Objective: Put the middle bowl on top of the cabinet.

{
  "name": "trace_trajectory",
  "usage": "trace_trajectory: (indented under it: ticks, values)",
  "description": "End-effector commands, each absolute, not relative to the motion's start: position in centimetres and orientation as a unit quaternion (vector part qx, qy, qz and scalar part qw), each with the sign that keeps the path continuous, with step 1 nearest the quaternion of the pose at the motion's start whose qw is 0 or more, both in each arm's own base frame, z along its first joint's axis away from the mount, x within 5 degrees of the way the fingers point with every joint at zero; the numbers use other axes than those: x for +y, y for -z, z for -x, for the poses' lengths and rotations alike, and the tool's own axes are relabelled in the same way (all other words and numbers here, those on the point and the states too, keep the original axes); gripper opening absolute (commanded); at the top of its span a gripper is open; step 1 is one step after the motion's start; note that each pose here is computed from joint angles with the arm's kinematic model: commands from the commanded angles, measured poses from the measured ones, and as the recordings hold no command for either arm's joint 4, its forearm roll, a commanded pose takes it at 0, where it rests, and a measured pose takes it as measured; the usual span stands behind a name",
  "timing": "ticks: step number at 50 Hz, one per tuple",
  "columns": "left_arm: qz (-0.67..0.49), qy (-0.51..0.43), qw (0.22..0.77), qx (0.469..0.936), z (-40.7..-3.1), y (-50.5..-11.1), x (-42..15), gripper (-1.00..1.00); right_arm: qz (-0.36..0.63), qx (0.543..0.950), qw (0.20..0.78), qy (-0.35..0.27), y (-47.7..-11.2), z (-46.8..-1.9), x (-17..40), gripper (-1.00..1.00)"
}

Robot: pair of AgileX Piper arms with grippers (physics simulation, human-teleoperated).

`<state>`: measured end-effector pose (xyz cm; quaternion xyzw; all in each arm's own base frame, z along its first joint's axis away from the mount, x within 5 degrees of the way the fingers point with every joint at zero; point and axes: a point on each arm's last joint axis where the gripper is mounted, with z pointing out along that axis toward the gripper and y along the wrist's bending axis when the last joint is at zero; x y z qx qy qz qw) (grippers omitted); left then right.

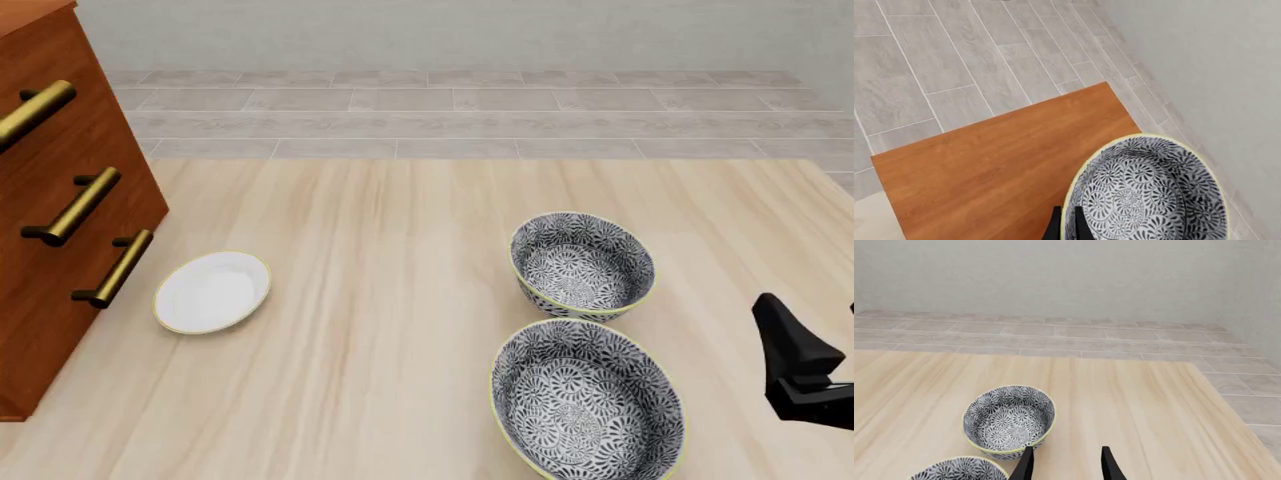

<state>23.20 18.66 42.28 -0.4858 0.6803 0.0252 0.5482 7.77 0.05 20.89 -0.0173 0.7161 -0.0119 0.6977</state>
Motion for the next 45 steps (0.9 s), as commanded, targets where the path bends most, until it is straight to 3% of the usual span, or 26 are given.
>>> trace_trajectory:
  ticks: [1, 12, 13, 45]
  values:
    - [0.489, -0.039, 0.517, 0.702, -23.9, -40.1, 19.5, -1.0, 0.018, 0.716, 0.697, 0.012, -20.9, -7.8, 0.1, 1.0]
    - [0.485, -0.037, 0.523, 0.7, -23.8, -40.6, 19.1, -1.0, 0.018, 0.716, 0.697, 0.012, -20.9, -7.9, 0.1, 1.0]
    - [0.485, -0.036, 0.524, 0.699, -23.7, -40.6, 19.0, 1.0, 0.018, 0.716, 0.697, 0.012, -20.9, -7.9, 0.1, 1.0]
    - [0.472, -0.01, 0.553, 0.686, -22.8, -43.1, 16.3, 1.0, 0.019, 0.717, 0.697, 0.012, -20.9, -8.0, 0.1, 1.0]
